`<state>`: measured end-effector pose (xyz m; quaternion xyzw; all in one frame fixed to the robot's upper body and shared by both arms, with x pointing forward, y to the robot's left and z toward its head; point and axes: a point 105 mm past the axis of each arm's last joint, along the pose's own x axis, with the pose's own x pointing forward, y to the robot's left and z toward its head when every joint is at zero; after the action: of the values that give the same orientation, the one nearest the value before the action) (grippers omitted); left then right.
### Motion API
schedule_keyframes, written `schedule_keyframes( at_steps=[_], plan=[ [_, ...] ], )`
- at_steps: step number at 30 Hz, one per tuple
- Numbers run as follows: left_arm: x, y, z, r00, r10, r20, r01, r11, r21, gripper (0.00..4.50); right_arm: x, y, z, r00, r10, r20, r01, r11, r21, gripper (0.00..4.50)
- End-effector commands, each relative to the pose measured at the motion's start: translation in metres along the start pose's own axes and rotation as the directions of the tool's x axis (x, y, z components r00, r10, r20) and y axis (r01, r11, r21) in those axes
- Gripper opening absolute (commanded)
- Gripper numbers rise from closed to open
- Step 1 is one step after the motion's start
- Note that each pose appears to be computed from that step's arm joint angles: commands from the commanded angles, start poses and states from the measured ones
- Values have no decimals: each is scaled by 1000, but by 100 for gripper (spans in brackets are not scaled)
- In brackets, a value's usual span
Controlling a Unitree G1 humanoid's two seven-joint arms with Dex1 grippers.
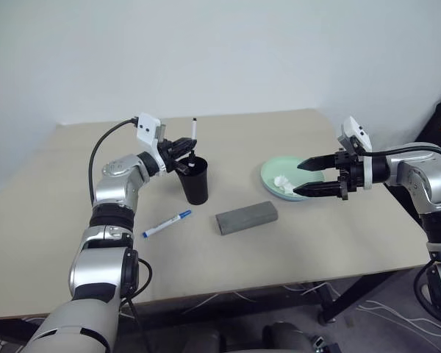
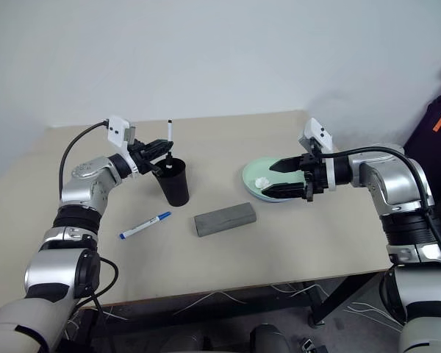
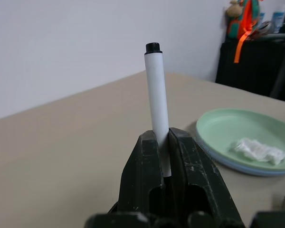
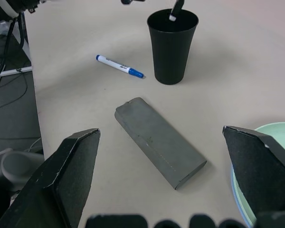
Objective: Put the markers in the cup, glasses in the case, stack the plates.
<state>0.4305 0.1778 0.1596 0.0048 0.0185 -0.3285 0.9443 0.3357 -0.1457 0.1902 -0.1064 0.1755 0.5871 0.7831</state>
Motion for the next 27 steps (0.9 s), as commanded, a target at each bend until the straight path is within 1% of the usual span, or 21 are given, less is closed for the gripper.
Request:
schedule_keyframes(
  at_steps=[1,17,18,19,25,26,27],
  plan=[
    [-3,4,9,999,12,39,-14,999,36,3,-6,2,20,999,-5,45,8,998,-61,450],
    [-4,-7,-4,999,-54,4,54,999,4,3,-5,1,21,999,-2,50,5,998,-63,450],
    [-4,-7,-5,998,-58,4,58,998,2,58,-5,1,21,999,-2,50,5,998,-63,450],
    [-5,-8,-5,998,-65,4,65,998,-2,79,-5,1,21,999,-2,50,5,998,-63,450],
    [-6,-12,-6,996,-93,3,93,995,-23,290,-5,1,21,999,-3,50,6,998,-62,450],
    [-7,-12,-4,995,-95,3,95,995,-20,320,-5,1,21,999,-3,50,6,998,-62,450],
    [-8,-11,-2,995,-99,3,99,995,-15,360,-5,1,21,999,-3,50,6,998,-62,450]
  ],
)
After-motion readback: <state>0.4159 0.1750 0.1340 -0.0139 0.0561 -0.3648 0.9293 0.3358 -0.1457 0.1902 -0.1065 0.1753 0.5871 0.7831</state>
